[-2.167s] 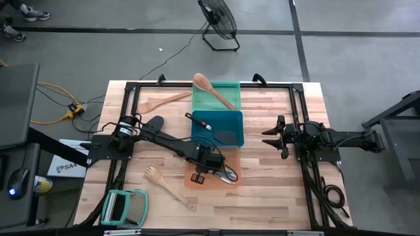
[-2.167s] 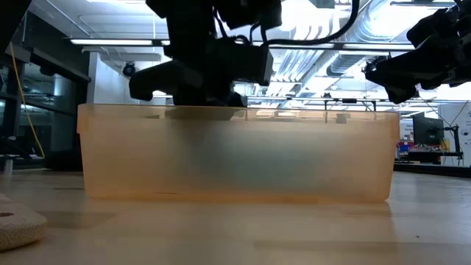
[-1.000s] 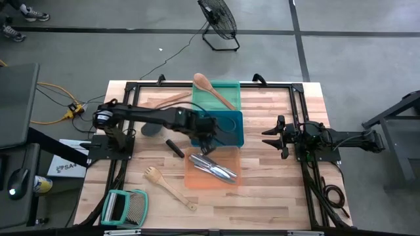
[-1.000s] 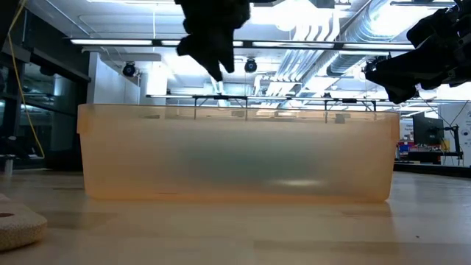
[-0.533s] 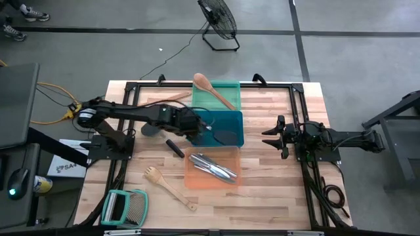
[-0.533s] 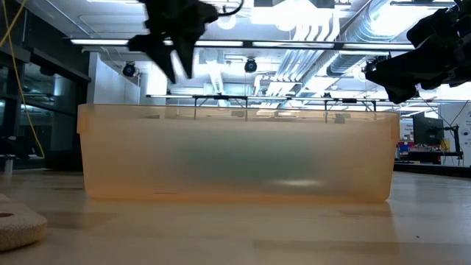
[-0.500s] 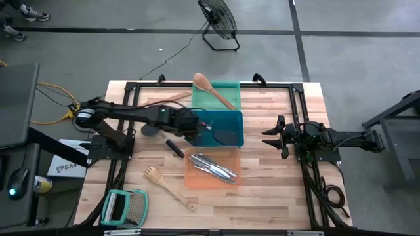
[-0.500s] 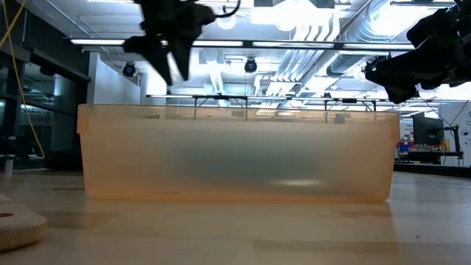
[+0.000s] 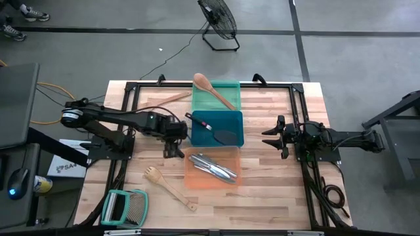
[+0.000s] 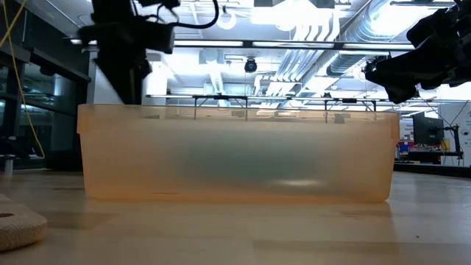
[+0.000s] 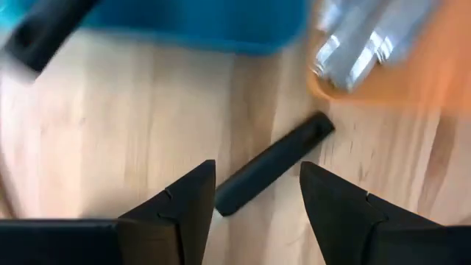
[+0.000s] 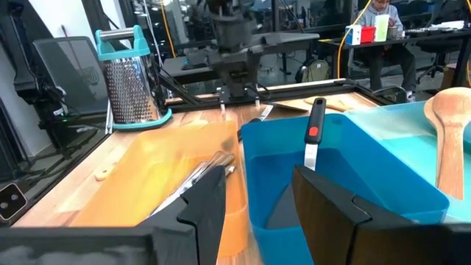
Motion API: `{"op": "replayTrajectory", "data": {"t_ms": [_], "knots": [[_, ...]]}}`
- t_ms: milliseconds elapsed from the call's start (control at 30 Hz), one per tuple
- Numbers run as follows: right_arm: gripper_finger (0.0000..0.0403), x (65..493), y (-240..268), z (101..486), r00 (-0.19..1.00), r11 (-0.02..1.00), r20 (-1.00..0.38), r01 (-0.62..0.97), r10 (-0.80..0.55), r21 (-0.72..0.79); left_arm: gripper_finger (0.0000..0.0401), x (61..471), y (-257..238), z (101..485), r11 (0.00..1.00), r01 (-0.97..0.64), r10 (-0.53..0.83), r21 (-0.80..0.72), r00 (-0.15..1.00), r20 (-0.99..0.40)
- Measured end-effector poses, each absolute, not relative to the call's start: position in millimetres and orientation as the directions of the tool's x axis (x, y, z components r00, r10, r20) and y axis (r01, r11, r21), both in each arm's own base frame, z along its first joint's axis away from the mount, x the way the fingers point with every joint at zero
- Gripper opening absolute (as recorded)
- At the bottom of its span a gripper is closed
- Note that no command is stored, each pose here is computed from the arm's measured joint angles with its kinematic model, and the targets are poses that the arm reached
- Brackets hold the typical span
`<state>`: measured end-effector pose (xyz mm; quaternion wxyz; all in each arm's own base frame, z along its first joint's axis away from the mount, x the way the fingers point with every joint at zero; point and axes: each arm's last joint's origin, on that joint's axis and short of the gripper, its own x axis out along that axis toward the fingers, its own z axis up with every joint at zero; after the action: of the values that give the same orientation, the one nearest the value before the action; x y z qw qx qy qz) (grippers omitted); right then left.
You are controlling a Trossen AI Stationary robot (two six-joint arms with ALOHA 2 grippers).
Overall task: Pick & Place Kitchen Items
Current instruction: Put the black spatula into the blue bin
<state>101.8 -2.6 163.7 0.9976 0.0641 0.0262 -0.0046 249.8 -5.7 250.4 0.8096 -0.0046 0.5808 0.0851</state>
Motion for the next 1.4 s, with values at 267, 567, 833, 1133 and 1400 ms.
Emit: {"op": "replayTrajectory", "data": {"t_ms": [267,567,833,1133,1400], "knots": [[0.0149,102.0,-2.6,163.4,0.998,0.992,-0.056,0.012,-0.005,0.128,0.0207,246.0,-9.7,217.1,0.971,0.229,-0.011,0.065,0.319,-0.948],[0.0149,102.0,-2.5,163.4,0.998,0.992,-0.056,0.012,-0.005,0.128,0.0298,238.8,-9.8,191.2,0.880,0.457,-0.024,0.130,0.316,-0.948],[0.0149,102.0,-2.5,163.4,0.998,0.992,-0.057,0.012,-0.005,0.128,0.0287,234.6,-9.4,173.9,0.806,0.561,-0.019,0.188,0.343,-0.939],[0.0149,102.0,-2.5,163.4,0.998,0.992,-0.057,0.012,-0.005,0.128,0.0269,228.4,-2.2,157.6,0.802,0.561,-0.009,0.206,0.356,-0.935],[0.0149,102.0,-2.6,163.3,0.998,0.992,-0.057,0.013,-0.006,0.128,0.0269,231.0,13.0,154.5,0.828,0.518,0.013,0.214,0.364,-0.931]]}}
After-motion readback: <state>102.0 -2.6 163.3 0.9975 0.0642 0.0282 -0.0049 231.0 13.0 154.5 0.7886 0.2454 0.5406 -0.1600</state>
